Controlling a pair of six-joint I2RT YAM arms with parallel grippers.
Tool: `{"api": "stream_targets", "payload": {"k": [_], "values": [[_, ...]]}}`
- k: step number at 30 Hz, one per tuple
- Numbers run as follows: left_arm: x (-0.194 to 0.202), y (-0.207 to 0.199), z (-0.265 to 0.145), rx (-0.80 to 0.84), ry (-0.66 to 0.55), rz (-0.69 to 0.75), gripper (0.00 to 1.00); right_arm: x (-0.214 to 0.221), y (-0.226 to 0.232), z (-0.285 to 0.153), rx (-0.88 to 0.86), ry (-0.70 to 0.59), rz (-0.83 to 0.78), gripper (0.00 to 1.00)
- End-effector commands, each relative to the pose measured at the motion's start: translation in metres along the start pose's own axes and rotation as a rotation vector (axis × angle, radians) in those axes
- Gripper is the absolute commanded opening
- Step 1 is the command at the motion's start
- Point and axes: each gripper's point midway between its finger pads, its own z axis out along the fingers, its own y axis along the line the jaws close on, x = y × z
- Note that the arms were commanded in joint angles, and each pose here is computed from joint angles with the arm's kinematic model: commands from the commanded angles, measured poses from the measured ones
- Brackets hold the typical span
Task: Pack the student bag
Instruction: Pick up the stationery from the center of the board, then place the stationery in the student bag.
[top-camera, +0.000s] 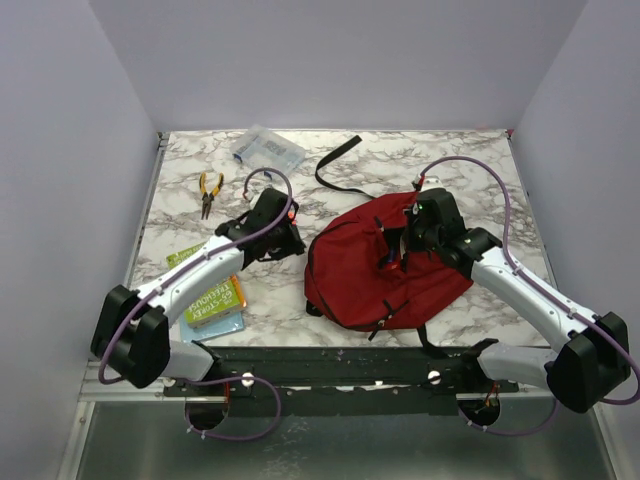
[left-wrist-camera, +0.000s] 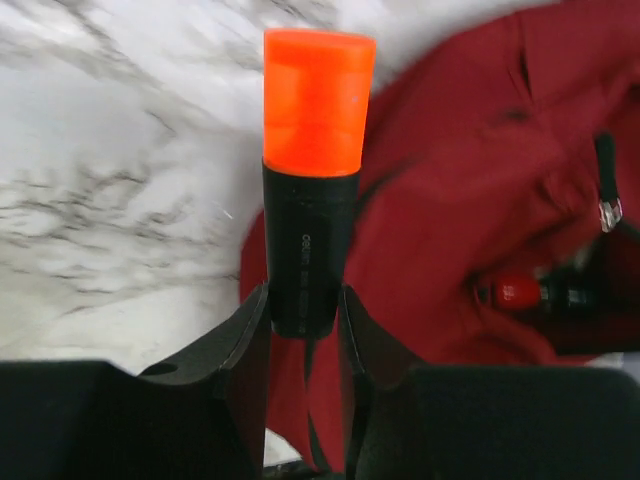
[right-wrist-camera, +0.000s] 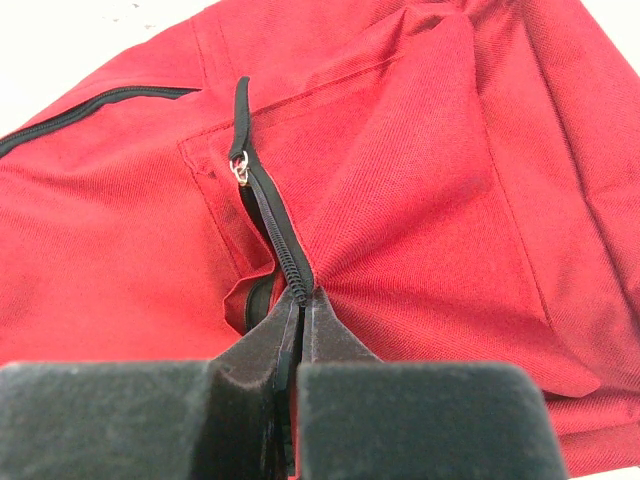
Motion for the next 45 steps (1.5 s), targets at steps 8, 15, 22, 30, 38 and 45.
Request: {"api": "stream_targets", "payload": {"k": [8,15,22,30,38,45], "values": [[0.131,-0.122,-0.058,0.837,0.413,0.362,0.0,-0.011,0.007,-0.001,-0.028,-0.046,0.01,0.01],[0.175,-0.156,-0.054,0.897,0.653,0.372,0.0,-0.013,0.007,-0.004,-0.028,-0.054,0.013,0.01],[0.185,-0.169,-0.038,0.905,0.741,0.268,0.0,-0.016,0.007,-0.006,-0.031,-0.063,0.015,0.01],[0.19,-0.165,-0.034,0.891,0.772,0.216,0.0,-0.017,0.01,-0.005,-0.043,-0.066,0.016,0.01],[0.177,-0.186,-0.005,0.898,0.721,0.032,0.06,-0.014,0.008,-0.005,-0.033,-0.058,0.013,0.0],[0.15,-0.221,0.01,1.06,0.661,-0.259,0.04,-0.013,0.006,-0.006,-0.029,-0.059,0.014,0.01]]}}
